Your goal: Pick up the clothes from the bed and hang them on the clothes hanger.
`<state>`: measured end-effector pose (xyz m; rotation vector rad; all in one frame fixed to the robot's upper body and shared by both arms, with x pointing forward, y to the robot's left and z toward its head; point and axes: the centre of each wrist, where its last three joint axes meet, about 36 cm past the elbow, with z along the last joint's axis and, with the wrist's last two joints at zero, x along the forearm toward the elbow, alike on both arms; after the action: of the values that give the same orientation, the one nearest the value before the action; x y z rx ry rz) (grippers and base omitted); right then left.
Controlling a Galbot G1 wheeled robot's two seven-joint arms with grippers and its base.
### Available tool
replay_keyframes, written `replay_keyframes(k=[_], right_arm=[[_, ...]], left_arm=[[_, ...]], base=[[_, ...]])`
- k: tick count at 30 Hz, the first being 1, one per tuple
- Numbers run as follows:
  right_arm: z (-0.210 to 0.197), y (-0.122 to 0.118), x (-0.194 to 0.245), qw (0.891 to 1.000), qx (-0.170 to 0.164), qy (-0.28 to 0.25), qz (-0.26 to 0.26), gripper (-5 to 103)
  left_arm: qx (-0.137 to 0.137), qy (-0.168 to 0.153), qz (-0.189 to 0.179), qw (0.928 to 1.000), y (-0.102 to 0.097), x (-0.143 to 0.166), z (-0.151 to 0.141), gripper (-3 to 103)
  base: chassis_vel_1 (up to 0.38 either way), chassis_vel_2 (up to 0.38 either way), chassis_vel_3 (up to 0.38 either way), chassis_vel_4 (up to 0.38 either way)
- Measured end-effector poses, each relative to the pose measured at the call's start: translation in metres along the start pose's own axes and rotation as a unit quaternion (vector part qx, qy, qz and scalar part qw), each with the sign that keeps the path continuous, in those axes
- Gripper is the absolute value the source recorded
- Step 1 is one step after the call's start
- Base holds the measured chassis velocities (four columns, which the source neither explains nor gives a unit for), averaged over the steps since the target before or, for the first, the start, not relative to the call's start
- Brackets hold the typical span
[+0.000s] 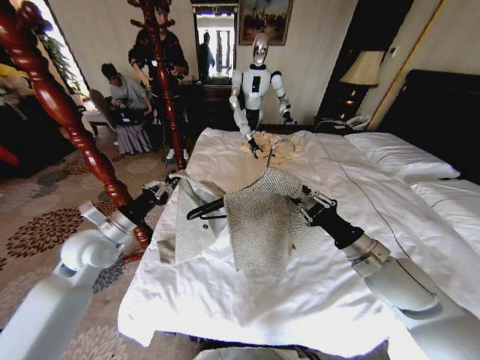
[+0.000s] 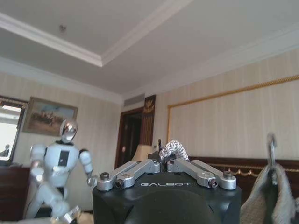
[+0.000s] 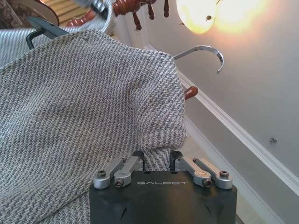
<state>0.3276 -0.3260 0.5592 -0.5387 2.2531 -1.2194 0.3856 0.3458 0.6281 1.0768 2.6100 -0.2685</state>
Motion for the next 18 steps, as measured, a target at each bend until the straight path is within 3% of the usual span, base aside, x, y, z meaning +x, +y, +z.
replay_keyframes(k=[5, 18], right_arm=[[0.003, 0.008, 0.002, 1.0, 0.006, 0.022, 0.009, 25], [0.007, 0.021, 0.006, 0.999, -0.001, 0.037, 0.002, 25]], left_arm=[[-0.014, -0.017, 0.052, 0.9984, -0.032, -0.003, -0.043, 2], [-0.02, 0.0, 0.128, 0.9916, -0.08, -0.007, -0.047, 2]], base=[[0.0, 0.0, 0.0, 0.0], [0.0, 0.0, 0.0, 0.0]])
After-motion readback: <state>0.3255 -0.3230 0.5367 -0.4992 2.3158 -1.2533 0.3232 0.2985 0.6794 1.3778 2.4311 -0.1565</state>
